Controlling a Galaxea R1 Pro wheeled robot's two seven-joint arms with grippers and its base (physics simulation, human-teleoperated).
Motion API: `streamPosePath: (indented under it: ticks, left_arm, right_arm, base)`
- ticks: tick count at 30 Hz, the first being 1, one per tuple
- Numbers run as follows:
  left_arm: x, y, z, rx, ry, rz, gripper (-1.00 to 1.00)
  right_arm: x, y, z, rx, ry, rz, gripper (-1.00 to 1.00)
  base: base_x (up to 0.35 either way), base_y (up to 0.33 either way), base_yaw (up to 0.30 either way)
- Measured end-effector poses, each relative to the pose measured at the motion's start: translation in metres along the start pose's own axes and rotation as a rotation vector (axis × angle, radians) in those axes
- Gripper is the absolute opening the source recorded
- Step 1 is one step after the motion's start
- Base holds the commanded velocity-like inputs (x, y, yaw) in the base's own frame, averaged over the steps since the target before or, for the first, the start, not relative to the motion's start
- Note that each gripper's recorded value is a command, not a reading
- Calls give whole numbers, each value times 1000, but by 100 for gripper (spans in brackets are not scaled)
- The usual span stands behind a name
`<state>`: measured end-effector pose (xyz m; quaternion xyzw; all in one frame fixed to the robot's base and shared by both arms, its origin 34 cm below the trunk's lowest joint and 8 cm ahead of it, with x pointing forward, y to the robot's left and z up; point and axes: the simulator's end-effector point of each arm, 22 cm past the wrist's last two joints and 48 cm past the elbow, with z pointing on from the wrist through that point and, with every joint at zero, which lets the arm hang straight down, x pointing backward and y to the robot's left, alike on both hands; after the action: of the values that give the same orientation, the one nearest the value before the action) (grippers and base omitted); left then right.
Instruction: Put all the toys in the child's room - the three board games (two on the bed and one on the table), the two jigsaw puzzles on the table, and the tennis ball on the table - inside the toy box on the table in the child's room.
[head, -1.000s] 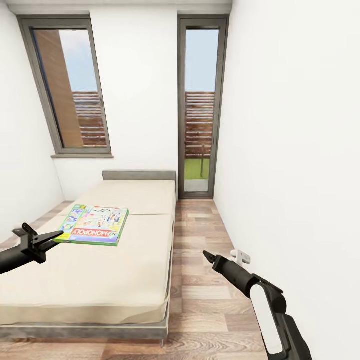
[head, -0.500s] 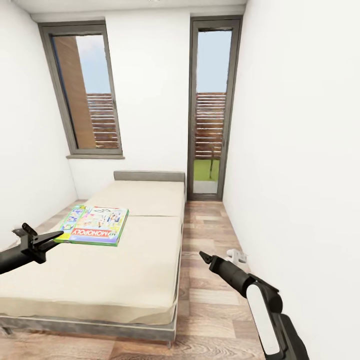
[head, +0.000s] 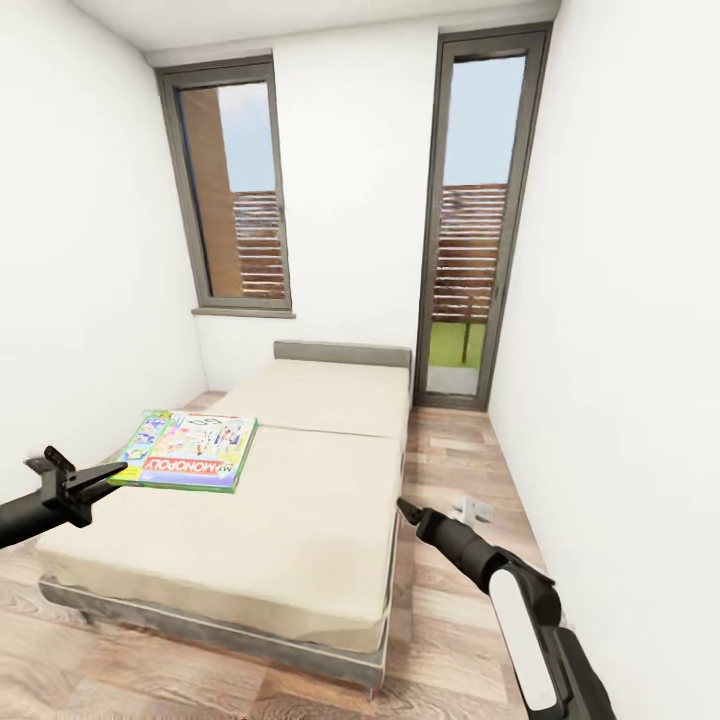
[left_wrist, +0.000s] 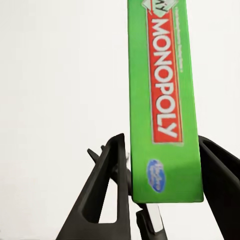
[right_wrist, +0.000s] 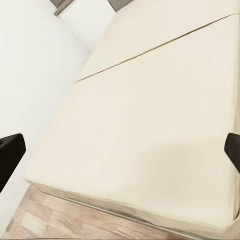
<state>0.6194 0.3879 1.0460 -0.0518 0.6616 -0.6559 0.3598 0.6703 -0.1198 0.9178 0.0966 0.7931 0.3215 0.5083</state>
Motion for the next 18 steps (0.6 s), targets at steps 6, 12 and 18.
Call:
streamPosePath:
  ticks: [6, 12, 18]
  left_arm:
    - [-4, -9, 1, -1, 0, 0, -100]
    - [-8, -17, 3, -2, 1, 0, -100]
    - [-12, -26, 4, -3, 0, 0, -100]
  right_arm:
    - [-8, 7, -2, -3, -2, -3, 100]
    - [-14, 13, -5, -3, -1, -3, 100]
    - [-21, 19, -7, -3, 0, -3, 100]
  base:
    - [0, 0, 291]
    - [0, 0, 291]
    - [0, 0, 291]
